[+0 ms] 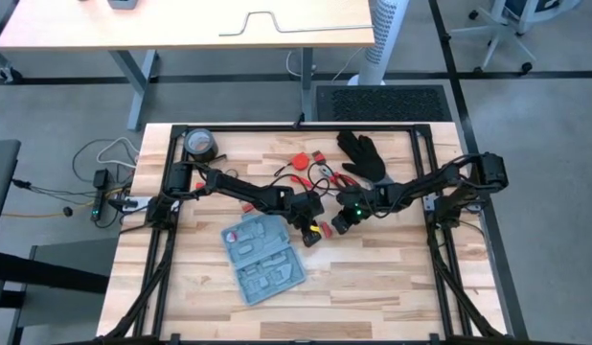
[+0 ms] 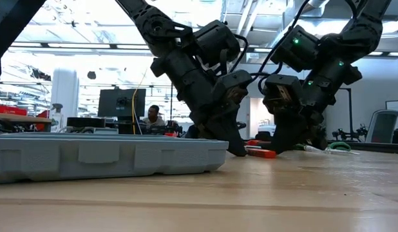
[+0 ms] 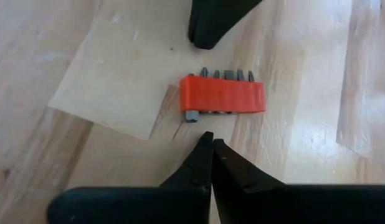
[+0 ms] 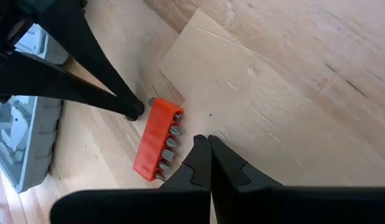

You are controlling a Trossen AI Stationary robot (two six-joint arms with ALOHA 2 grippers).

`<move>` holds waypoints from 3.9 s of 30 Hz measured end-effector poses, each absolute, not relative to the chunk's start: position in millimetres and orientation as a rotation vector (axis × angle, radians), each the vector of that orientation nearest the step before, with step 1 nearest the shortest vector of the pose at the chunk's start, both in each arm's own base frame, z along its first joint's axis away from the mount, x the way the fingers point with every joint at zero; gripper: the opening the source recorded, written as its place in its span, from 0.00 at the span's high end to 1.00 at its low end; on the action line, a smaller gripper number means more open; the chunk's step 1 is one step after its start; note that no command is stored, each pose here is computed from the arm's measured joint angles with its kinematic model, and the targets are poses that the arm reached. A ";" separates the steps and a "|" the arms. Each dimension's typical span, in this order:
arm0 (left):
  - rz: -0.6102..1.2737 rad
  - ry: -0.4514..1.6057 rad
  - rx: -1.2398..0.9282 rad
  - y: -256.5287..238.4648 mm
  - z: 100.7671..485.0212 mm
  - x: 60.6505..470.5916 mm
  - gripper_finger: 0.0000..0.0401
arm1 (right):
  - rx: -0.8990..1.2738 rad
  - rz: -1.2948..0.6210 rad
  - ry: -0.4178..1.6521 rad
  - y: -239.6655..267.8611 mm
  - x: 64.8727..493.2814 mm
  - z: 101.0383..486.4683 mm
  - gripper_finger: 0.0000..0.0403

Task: Prefit tool cases
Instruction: Remove the orange terminal block from the gray toolbox, then adjust the gray toolbox

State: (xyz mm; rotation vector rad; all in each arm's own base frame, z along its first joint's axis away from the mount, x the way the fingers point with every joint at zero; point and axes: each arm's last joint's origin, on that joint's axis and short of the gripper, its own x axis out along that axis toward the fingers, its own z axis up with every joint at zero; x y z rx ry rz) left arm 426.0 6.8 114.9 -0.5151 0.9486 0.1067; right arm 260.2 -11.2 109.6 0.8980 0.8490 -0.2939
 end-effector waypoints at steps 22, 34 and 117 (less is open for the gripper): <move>0.136 0.913 -0.478 10.3 116.5 427.9 1.00 | 0.959 -0.263 0.831 -9.2 268.8 98.5 1.00; 0.094 0.873 -0.495 11.3 113.2 432.6 1.00 | 0.964 -0.253 0.821 -11.0 269.3 98.6 1.00; 0.579 0.996 -0.557 47.5 145.1 227.1 1.00 | 0.825 -0.252 0.720 -20.3 256.1 140.5 0.98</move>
